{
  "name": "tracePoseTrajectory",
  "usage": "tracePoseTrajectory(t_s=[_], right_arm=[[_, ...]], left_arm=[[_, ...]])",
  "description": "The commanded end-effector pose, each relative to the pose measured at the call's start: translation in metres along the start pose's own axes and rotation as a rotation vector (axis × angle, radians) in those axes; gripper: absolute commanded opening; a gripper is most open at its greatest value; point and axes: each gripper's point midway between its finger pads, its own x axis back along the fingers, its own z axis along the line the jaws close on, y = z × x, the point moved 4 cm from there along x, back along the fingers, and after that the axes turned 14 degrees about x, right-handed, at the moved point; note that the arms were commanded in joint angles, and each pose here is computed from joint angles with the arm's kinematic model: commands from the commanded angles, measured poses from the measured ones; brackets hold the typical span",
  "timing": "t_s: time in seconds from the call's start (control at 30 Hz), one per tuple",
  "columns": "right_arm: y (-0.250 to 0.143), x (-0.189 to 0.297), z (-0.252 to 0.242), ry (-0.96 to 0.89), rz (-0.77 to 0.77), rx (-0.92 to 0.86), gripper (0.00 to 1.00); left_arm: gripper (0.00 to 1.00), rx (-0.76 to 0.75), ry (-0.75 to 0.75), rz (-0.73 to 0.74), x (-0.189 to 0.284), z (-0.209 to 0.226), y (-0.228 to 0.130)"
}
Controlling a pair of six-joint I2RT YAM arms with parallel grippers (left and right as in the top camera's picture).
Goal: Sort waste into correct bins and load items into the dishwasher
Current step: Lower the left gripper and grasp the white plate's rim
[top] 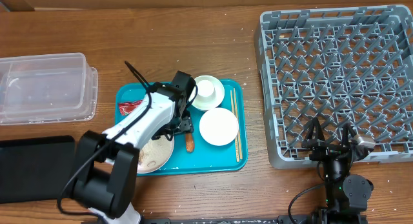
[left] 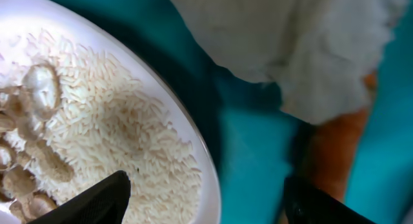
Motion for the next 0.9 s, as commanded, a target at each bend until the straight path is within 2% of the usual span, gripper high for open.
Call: tracePoseTrajectory(t_s=[0.0, 0.2, 0.3, 0.6, 0.63, 0.7, 0.77, 0.87], right_arm=[[-0.001, 0.000, -0.003, -0.015, -0.007, 0.006, 1.00], [-0.001, 0.000, -0.003, -0.015, -0.007, 0.006, 1.00], [-0.001, 0.000, -0.003, -0.015, -0.007, 0.006, 1.00], [-0.001, 0.000, -0.003, -0.015, -0.007, 0.006, 1.00], [-0.001, 0.000, -0.003, -0.015, -0.007, 0.006, 1.00], [-0.001, 0.000, -0.003, -0.015, -0.007, 0.006, 1.00], [-0.001, 0.000, -0.003, -0.015, -0.007, 0.006, 1.00], [-0.001, 0.000, -0.003, -0.015, -0.007, 0.006, 1.00]], left_arm=[[0.74, 0.003, 0.072, 0.010, -0.019, 0.004, 0.001], [0.70, 0.003, 0.075, 0.013, -0.022, 0.003, 0.001], [0.54, 0.003, 0.075, 0.013, -0.022, 0.003, 0.001], [0.26, 0.002, 0.076, 0.014, -0.022, 0.003, 0.001], [0.18, 0.002, 0.078, 0.015, -0.020, 0.003, 0.002], [0.10, 0.001, 0.084, 0.016, -0.016, 0.003, 0.003], [0.05, 0.001, 0.086, 0.015, -0.013, 0.002, 0.004], [0.04, 0.001, 0.098, -0.005, -0.010, 0.003, 0.008]])
